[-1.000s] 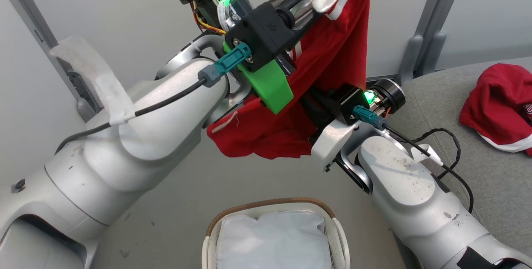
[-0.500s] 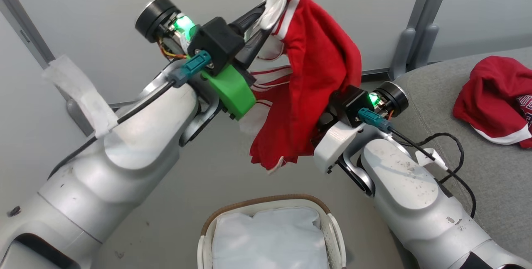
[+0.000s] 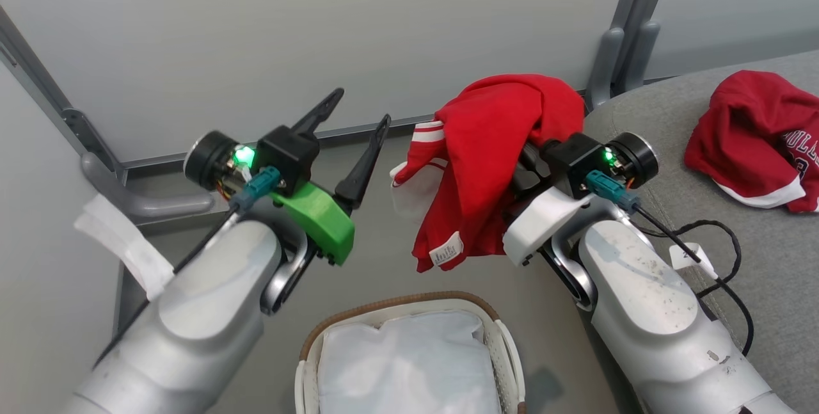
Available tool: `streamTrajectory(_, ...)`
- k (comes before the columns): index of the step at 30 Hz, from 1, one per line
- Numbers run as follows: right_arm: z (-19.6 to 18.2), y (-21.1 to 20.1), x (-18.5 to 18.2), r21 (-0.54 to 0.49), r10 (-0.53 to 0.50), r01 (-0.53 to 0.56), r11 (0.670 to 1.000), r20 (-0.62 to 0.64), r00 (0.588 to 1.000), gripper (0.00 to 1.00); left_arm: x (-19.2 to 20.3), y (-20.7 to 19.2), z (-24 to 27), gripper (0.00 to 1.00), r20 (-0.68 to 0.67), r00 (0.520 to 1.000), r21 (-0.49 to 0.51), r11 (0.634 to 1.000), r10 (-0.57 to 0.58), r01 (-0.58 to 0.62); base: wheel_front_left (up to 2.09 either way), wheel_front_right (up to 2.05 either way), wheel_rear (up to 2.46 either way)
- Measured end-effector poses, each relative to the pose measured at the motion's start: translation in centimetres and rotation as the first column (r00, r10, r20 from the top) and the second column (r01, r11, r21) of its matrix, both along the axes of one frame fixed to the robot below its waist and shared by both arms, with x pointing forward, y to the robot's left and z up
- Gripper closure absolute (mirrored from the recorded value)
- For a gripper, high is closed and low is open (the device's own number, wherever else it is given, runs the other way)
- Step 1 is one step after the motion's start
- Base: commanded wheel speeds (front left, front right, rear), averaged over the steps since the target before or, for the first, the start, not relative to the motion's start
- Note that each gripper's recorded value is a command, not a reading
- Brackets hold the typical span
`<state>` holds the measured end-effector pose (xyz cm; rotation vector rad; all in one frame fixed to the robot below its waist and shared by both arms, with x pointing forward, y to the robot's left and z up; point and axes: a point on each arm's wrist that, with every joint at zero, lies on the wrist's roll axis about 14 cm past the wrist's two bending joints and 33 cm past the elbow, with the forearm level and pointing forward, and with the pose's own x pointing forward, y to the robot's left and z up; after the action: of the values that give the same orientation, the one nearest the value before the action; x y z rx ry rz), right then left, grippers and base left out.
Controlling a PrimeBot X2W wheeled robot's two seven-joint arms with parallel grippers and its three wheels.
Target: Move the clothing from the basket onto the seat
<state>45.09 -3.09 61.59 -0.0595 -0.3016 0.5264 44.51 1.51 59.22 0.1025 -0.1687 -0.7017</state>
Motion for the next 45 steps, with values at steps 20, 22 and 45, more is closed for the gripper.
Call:
streamTrajectory(20, -1.3, -5.9, 0.4, 0.017, -0.173, 0.174, 0.985, -0.018, 0.985, 1.0, -5.5, -2.4, -8.1, 0.0, -0.2, 0.98, -0.105, 0.994, -0.023, 0.002, 0.0, 0.0, 0.0)
streamTrajectory(22, -1.5, -6.8, 0.3, 0.011, -0.195, 0.195, 0.981, -0.021, 0.981, 1.0, -5.5, -3.1, -8.1, 0.0, -0.191, 0.981, -0.105, 0.994, -0.041, 0.022, 0.0, 0.0, 0.0)
streamTrajectory(45, -3.2, -24.1, -4.0, -0.075, -0.61, 0.606, 0.792, -0.039, 0.791, 1.0, -7.8, -15.5, -11.1, 0.0, -0.259, 0.884, -0.155, 0.92, -0.389, 0.359, 0.0, 0.0, 0.0)
